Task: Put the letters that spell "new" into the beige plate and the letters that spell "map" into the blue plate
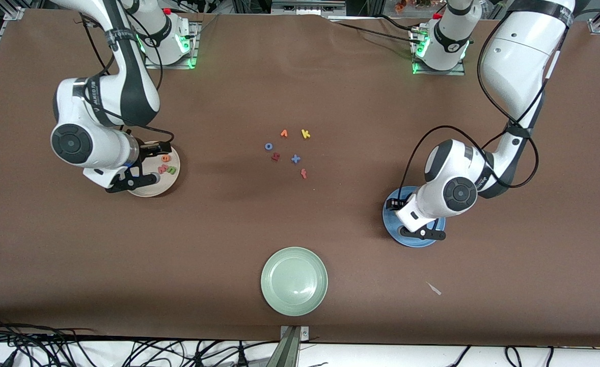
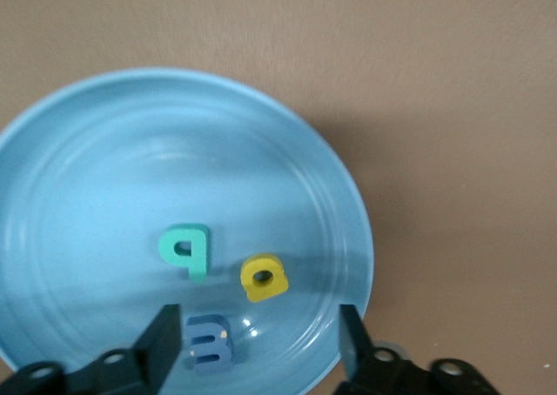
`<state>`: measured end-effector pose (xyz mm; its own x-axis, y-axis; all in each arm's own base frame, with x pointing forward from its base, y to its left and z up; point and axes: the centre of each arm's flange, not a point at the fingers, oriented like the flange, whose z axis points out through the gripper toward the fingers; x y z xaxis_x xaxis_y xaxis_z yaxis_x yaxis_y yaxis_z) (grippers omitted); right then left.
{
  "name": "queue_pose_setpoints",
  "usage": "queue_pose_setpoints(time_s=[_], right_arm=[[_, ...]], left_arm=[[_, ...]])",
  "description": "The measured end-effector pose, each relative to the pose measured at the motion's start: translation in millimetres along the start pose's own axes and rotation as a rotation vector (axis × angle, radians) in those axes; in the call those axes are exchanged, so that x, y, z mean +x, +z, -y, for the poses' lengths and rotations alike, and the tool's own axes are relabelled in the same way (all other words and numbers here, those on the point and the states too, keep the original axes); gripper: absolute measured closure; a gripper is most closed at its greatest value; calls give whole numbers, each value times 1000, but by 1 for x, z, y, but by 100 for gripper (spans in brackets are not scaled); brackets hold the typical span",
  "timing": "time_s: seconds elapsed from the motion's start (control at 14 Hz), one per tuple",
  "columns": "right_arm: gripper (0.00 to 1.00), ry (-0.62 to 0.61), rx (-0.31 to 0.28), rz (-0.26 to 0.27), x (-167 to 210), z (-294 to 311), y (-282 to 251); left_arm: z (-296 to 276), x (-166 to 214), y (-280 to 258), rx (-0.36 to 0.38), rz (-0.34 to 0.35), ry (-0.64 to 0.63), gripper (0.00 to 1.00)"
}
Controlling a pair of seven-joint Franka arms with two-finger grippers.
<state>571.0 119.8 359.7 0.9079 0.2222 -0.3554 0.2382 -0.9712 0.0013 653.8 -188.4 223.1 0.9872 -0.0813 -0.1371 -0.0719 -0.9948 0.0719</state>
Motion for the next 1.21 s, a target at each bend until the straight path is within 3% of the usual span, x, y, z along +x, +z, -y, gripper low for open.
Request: queue_pose_setpoints(time_s=[0.07, 0.14, 0.28, 0.43, 0.64, 0.85, 1.21], right_arm=[[0, -4, 3, 18, -3, 2, -13], [0, -8, 6, 38, -7, 5, -26], [0, -11, 11, 61, -15, 8, -54], [0, -11, 14, 48, -22, 8, -76], [0, -14, 26, 11, -31, 1, -98], [0, -41, -15, -38, -48, -9, -123], [0, 44, 1, -190, -102, -68, -184]], left_arm=[[0, 3, -13, 0, -16, -1, 2], [2, 5, -31, 1, -35, -4, 0], [12, 6, -81, 7, -98, 14, 0], [27, 1, -133, 22, -150, 64, 0], [38, -28, -206, 64, -114, 82, 0], [37, -55, -269, 92, -44, 72, 0], [55, -86, -332, 80, -71, 17, 0]])
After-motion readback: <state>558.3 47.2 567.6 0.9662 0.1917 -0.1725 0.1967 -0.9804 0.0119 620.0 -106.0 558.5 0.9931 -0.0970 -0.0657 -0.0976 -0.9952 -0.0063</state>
